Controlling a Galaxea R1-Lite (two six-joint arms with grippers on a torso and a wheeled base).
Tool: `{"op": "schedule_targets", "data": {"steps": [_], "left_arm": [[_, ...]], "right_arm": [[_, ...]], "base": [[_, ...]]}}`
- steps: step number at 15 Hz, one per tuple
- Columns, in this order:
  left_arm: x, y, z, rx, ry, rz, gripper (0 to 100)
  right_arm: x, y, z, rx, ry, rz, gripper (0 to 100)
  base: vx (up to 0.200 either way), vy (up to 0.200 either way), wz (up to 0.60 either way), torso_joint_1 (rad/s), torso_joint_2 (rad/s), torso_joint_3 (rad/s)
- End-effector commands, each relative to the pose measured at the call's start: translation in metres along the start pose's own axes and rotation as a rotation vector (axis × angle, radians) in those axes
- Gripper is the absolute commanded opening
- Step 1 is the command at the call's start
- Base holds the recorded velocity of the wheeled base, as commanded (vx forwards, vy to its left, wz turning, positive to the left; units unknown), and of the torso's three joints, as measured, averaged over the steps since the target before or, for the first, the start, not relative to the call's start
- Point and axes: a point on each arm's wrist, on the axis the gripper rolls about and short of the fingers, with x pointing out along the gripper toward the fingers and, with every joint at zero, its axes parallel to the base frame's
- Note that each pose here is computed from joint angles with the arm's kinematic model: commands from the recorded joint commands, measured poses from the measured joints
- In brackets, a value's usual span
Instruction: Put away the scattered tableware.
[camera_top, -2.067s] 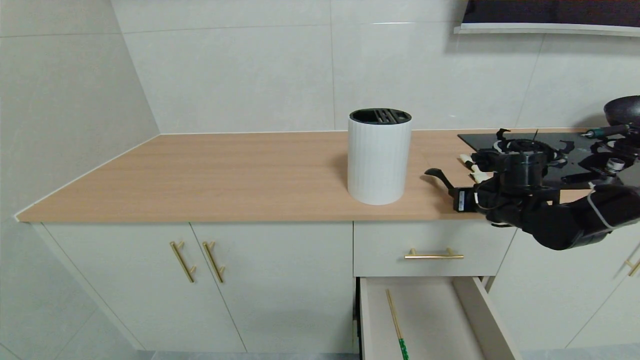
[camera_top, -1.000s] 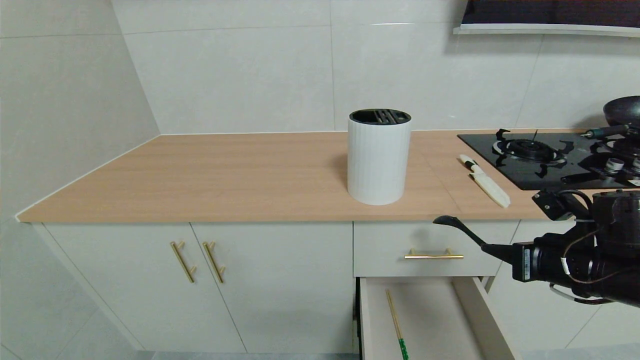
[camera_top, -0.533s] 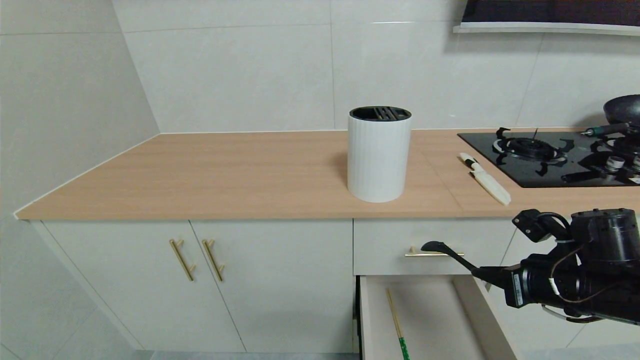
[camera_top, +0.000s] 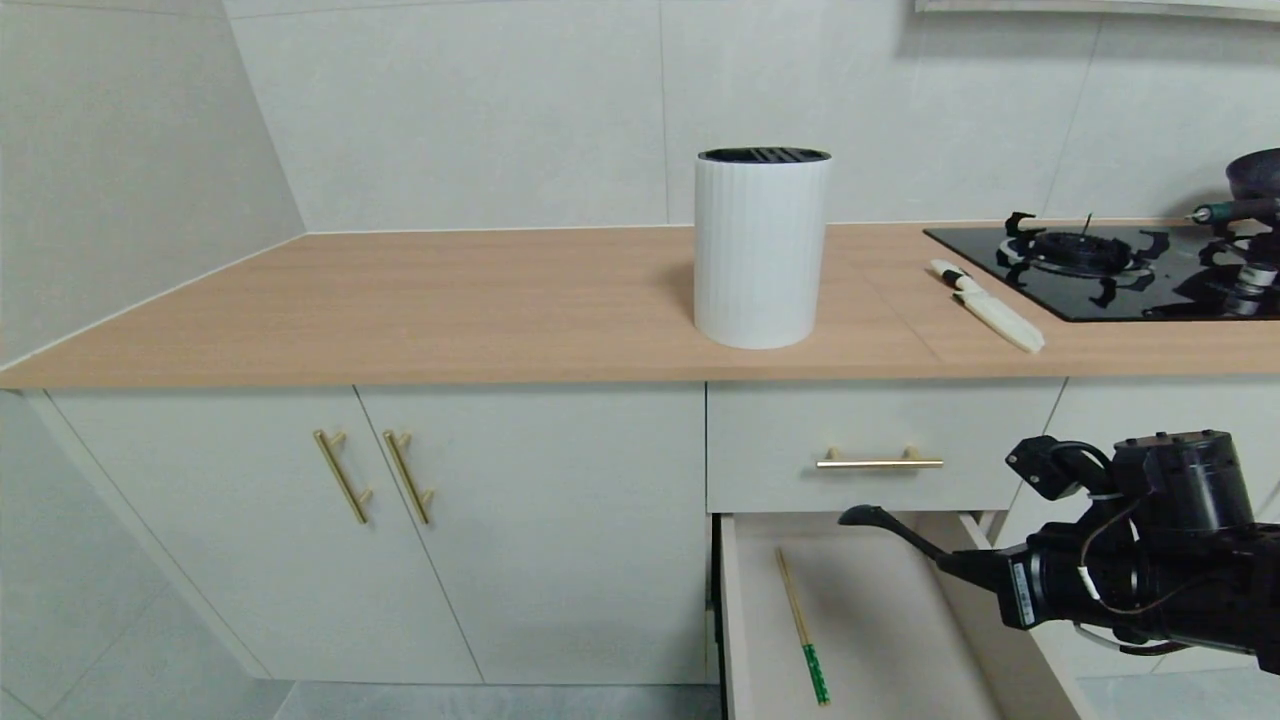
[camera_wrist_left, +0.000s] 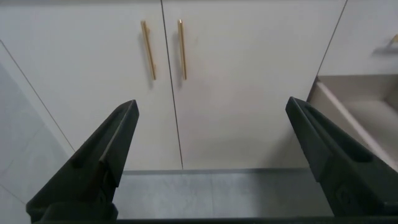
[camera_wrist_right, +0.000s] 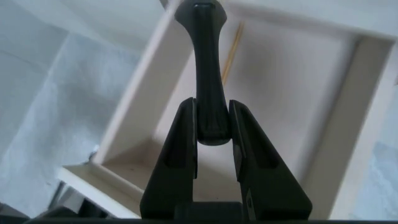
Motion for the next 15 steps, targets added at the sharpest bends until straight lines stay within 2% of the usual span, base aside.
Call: {"op": "schedule_targets", "data": {"steps": [1,9,12,15], "left_arm": [[0.0,0.0,0.0,0.0,0.001,0.0,100],[0.0,0.0,0.0,0.0,0.001,0.0,100],[0.0,0.0,0.0,0.0,0.001,0.0,100],[0.0,0.0,0.0,0.0,0.001,0.0,100]], "right_arm": [[0.007,-0.002,-0.004,0.004,0.03,-0.001,0],[0.012,-0.003,-0.007,0.01,0.052,0.0,0],[0.014,-0.004,-0.008,0.011,0.057,0.0,0],[0.036,-0.01,-0.009,0.023,0.039,-0.032,0]], "base": [[0.0,0.0,0.0,-0.154,0.45,0.31],[0.0,0.0,0.0,-0.112,0.43,0.314],[0.0,0.0,0.0,-0.022,0.11,0.067],[0.0,0.0,0.0,0.0,0.0,0.0]]}}
